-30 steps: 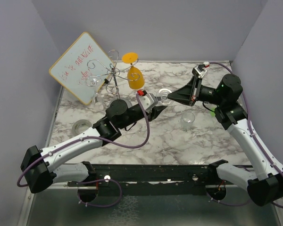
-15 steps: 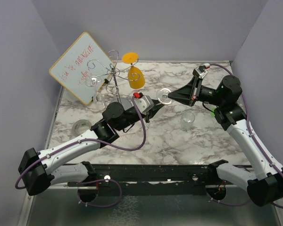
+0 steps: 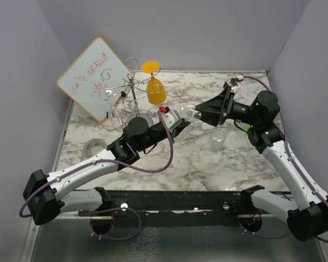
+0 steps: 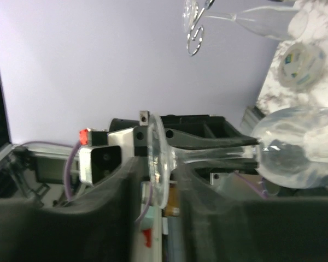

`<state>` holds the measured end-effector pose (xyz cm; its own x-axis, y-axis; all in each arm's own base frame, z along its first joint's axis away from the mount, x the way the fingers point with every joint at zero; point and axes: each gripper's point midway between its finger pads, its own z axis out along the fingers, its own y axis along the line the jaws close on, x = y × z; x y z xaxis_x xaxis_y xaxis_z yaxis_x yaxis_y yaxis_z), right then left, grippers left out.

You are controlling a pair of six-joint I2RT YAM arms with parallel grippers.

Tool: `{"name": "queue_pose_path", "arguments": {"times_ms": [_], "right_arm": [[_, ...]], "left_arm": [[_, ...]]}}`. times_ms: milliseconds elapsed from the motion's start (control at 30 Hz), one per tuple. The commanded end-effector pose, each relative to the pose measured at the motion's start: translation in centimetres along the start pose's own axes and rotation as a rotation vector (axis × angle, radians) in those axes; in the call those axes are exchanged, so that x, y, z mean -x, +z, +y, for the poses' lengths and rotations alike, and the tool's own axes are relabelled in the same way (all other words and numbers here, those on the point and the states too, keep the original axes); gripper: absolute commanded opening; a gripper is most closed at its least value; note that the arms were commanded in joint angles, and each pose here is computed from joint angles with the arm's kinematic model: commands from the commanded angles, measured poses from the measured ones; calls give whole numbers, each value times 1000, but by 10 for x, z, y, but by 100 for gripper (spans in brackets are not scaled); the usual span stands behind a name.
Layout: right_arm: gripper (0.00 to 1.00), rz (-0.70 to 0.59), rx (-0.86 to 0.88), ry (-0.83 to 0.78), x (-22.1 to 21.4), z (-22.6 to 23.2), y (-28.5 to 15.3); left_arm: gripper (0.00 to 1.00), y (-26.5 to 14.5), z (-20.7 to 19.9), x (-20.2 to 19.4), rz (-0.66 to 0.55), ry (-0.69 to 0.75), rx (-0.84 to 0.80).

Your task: Place the wine glass upside down on the wine glass rack

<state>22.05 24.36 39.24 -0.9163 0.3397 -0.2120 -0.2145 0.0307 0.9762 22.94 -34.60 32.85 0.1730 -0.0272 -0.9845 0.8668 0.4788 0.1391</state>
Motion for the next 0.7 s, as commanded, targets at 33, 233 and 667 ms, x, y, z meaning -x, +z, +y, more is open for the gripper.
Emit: {"name": "queue_pose_path", "arguments": {"times_ms": [33, 233, 667], "right_arm": [[74, -29, 15, -40, -1, -6, -2], [85, -59, -9, -55, 3, -24, 0], [85, -79, -13, -55, 10, -44, 6]], "left_arm": [[0, -22, 10, 6, 78, -95, 85], [0, -71, 22, 1, 167, -196, 223], [0, -198, 56, 27, 223, -205, 513]]}}
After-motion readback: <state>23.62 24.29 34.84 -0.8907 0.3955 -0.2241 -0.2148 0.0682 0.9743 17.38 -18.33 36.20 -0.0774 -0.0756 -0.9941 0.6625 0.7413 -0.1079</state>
